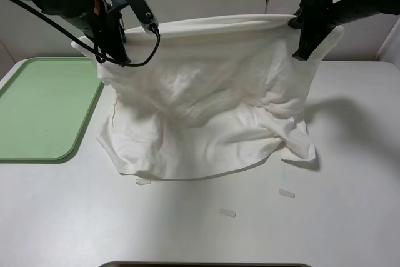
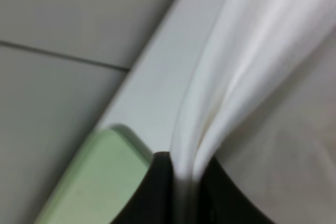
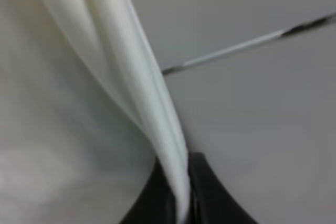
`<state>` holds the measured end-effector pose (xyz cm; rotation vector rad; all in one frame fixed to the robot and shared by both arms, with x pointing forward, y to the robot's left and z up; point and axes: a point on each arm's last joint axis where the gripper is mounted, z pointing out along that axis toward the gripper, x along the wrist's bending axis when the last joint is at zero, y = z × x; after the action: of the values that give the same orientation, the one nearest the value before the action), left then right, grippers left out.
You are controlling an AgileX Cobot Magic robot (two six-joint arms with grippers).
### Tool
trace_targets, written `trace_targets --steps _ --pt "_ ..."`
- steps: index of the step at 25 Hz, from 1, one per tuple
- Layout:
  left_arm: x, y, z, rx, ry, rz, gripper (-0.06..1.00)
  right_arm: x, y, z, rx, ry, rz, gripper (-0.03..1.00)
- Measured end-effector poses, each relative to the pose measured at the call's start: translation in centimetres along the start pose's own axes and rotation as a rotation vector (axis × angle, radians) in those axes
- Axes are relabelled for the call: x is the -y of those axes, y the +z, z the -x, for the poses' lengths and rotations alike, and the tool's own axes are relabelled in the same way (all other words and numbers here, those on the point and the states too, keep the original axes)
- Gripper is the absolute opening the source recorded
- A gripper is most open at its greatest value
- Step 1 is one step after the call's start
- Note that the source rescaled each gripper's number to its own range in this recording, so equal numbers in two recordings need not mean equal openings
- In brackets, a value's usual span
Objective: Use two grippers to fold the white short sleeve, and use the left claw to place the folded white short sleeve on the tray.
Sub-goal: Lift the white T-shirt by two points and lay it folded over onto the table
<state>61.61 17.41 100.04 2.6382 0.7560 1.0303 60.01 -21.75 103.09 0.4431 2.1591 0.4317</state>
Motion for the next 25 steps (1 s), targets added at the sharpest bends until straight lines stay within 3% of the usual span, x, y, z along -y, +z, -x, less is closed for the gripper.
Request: trace_targets --steps 6,9,15,19,25 --pt "0.1 -0.7 2.6 0.159 0.018 -0.133 0.01 0.8 -0.8 -0.9 -0.114 0.071 -0.127 0.00" --pt "0.3 -0.9 3.2 0.222 0.004 -0.159 0.01 1.5 -1.5 -1.8 -0.218 0.124 -0.227 0.00" --pt "1.1 -1.7 4.8 0.424 -0.004 -0.256 0.01 2.2 -2.2 -3.2 -0.371 0.202 -0.350 0.00" --pt "1.6 -2.1 5.4 0.491 -0.018 -0.320 0.01 2.4 -2.7 -4.0 -0.460 0.255 -0.403 0.00" --pt "1.9 -2.4 5.6 0.527 -0.023 -0.359 0.01 2.6 -3.5 -5.0 -0.580 0.311 -0.471 0.00"
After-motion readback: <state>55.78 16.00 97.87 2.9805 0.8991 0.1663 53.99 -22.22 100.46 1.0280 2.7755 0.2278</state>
